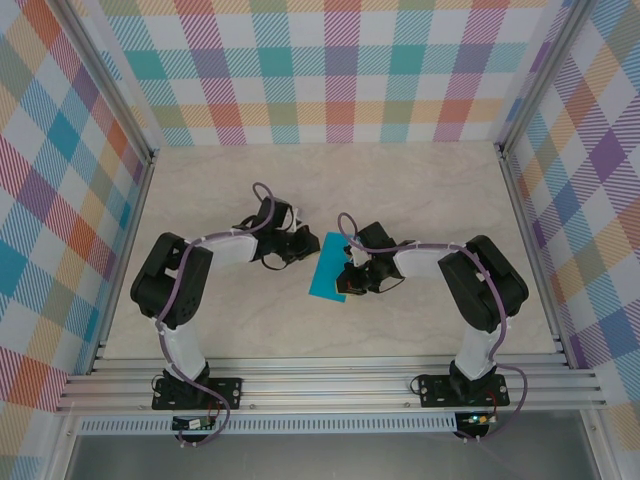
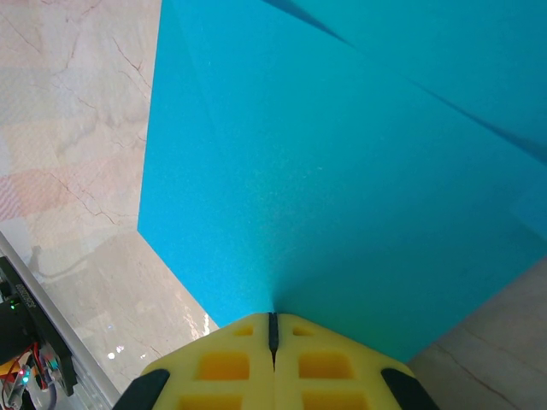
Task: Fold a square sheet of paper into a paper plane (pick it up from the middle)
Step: Fold the triangle a second time at the center of the table, then turn over the paper at the center of the table.
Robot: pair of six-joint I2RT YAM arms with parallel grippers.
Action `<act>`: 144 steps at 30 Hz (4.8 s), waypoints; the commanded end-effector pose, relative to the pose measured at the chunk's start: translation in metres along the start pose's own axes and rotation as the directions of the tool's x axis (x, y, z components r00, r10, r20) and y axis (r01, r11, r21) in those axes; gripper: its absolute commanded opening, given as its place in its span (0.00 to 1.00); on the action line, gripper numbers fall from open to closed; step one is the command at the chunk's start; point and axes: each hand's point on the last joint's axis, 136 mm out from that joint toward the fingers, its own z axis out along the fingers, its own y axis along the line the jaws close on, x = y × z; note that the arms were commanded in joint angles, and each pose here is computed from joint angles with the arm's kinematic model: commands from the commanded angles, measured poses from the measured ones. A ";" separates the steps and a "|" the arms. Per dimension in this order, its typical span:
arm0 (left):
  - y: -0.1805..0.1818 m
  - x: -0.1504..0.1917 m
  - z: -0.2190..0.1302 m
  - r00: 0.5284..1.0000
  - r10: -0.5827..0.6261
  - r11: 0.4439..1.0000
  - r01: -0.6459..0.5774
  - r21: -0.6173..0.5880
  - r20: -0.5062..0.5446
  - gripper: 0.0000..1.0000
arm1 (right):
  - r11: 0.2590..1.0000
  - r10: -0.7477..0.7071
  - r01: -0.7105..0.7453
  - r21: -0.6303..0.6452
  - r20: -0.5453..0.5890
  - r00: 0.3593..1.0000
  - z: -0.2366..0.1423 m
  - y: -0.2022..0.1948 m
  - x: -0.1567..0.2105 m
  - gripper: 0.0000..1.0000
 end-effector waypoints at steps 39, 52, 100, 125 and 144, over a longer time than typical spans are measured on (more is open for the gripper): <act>0.060 0.061 0.045 0.984 -0.074 0.979 0.042 -0.200 -0.160 0.01 | 1.000 -0.023 0.023 0.000 -0.092 0.996 -0.011 -0.010 0.044 0.08; 0.060 0.062 0.045 0.983 -0.077 0.979 0.044 -0.199 -0.166 0.01 | 0.997 -0.025 0.027 -0.065 0.035 0.999 -0.023 0.022 0.006 0.06; 0.021 0.045 0.033 0.992 -0.041 0.994 0.028 -0.104 -0.123 0.03 | 0.957 0.286 -0.279 -0.076 0.127 0.950 -0.033 -0.011 -0.048 0.34; 0.020 0.041 0.029 0.994 -0.038 0.993 0.026 -0.118 -0.101 0.03 | 0.955 0.282 -0.268 -0.125 0.111 0.953 -0.025 -0.007 -0.051 0.35; -0.002 0.028 0.017 0.999 -0.046 0.998 0.045 -0.051 -0.022 0.09 | 0.963 0.202 -0.180 -0.203 0.092 0.975 -0.017 0.002 -0.049 0.24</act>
